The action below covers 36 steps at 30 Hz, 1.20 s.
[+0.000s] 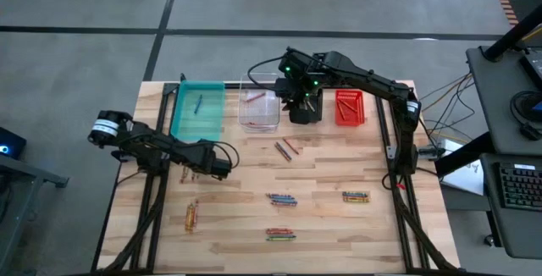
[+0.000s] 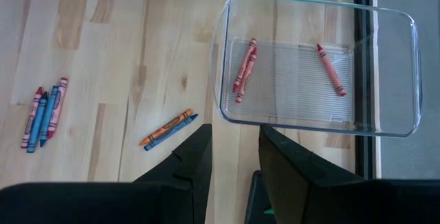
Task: Sort crayons
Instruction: Put the green crayon into the black bin
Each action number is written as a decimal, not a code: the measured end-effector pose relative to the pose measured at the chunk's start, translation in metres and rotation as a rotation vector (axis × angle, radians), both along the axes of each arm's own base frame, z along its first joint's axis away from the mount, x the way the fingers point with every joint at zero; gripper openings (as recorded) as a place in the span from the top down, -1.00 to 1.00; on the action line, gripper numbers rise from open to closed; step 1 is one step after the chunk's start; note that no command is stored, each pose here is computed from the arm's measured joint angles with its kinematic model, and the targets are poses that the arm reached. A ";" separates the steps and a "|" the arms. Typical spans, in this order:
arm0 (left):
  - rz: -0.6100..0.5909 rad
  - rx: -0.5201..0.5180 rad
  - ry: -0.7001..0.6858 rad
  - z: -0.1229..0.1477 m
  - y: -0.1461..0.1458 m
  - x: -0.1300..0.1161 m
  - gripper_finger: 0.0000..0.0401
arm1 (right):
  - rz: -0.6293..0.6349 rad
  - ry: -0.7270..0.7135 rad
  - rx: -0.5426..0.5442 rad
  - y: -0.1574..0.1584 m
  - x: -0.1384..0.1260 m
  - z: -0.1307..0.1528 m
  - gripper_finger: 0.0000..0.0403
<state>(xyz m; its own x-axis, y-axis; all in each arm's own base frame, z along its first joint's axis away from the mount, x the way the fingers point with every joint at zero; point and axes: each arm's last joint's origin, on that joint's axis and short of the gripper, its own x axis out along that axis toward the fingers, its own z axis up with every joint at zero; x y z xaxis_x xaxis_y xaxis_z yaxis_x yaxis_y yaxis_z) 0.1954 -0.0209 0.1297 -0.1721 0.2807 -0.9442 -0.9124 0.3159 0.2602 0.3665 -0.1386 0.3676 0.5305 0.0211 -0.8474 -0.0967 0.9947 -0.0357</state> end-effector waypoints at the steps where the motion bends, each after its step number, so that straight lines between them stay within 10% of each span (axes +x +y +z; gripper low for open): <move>1: -0.001 0.003 -0.003 -0.001 0.000 0.000 0.61 | 0.000 -0.001 0.000 0.000 0.000 0.000 0.46; 36: -0.118 0.068 -0.158 0.030 -0.005 0.017 0.99 | -0.018 0.078 0.047 0.004 -0.010 -0.008 0.46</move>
<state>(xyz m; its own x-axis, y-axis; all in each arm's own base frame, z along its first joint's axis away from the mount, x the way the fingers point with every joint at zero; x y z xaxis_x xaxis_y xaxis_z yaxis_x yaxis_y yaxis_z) 0.2124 -0.0256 0.1595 0.0146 0.3545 -0.9349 -0.9015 0.4092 0.1410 0.3567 -0.1341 0.3593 0.4640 0.0528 -0.8843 -0.0791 0.9967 0.0180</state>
